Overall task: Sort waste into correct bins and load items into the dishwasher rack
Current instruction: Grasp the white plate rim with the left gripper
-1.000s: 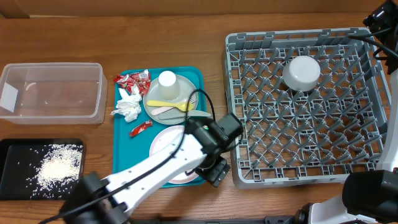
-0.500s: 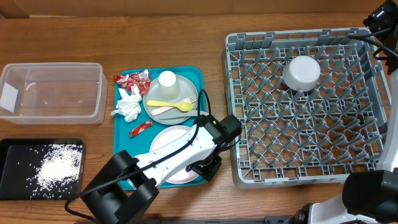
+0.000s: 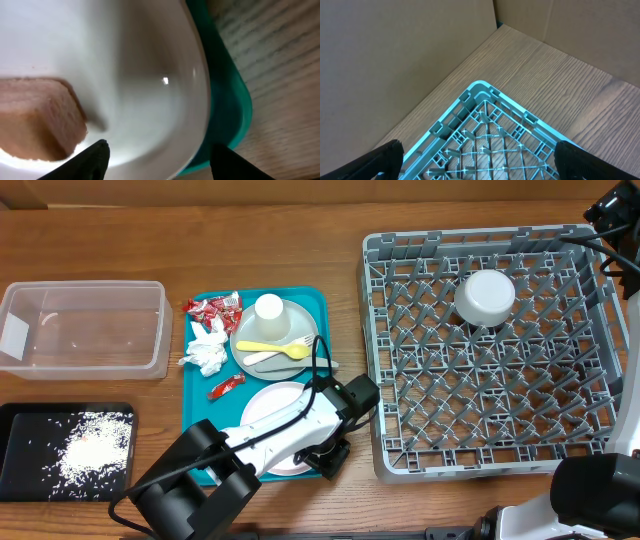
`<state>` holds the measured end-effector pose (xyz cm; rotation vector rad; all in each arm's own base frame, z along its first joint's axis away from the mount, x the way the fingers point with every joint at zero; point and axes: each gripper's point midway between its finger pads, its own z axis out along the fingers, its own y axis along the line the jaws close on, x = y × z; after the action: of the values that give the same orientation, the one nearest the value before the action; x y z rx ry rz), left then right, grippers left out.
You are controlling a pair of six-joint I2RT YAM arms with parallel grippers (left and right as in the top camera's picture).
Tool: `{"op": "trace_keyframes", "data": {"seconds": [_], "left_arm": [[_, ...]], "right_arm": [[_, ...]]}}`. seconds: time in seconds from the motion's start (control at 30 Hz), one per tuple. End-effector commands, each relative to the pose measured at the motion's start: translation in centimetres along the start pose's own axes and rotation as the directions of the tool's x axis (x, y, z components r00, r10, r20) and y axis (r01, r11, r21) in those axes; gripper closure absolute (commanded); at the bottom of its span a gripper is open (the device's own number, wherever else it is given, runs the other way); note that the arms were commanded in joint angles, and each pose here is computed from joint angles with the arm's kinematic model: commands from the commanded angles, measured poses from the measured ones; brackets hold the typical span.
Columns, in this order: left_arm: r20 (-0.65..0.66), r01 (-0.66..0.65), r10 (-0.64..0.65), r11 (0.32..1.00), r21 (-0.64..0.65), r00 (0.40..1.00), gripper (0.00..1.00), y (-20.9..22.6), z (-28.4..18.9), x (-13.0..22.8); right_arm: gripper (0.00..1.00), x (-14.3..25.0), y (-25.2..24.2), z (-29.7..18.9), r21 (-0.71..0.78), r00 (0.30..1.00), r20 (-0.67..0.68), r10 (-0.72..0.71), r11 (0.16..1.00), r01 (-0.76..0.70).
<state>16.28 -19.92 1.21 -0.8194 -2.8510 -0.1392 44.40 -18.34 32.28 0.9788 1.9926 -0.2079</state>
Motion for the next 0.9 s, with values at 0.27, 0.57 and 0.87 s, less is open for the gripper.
{"op": "trace_keyframes", "data": {"seconds": [0.27,0.57,0.87], "left_arm": [[-0.01,0.003,-0.003,1.0,0.002,1.0,0.65,0.1,1.4,0.2],[-0.003,0.084,-0.084,0.996,0.005,0.996,0.96,0.8,1.0,-0.3],[0.1,0.161,-0.167,0.985,0.064,0.981,0.96,1.8,-3.5,-1.7]], "right_arm": [[0.0,-0.2,0.0,-0.1,0.007,1.0,0.011,0.005,1.0,-0.005],[0.0,-0.2,0.0,-0.1,0.007,1.0,0.011,0.005,1.0,-0.005],[0.0,-0.2,0.0,-0.1,0.007,1.0,0.011,0.006,1.0,-0.006]]}}
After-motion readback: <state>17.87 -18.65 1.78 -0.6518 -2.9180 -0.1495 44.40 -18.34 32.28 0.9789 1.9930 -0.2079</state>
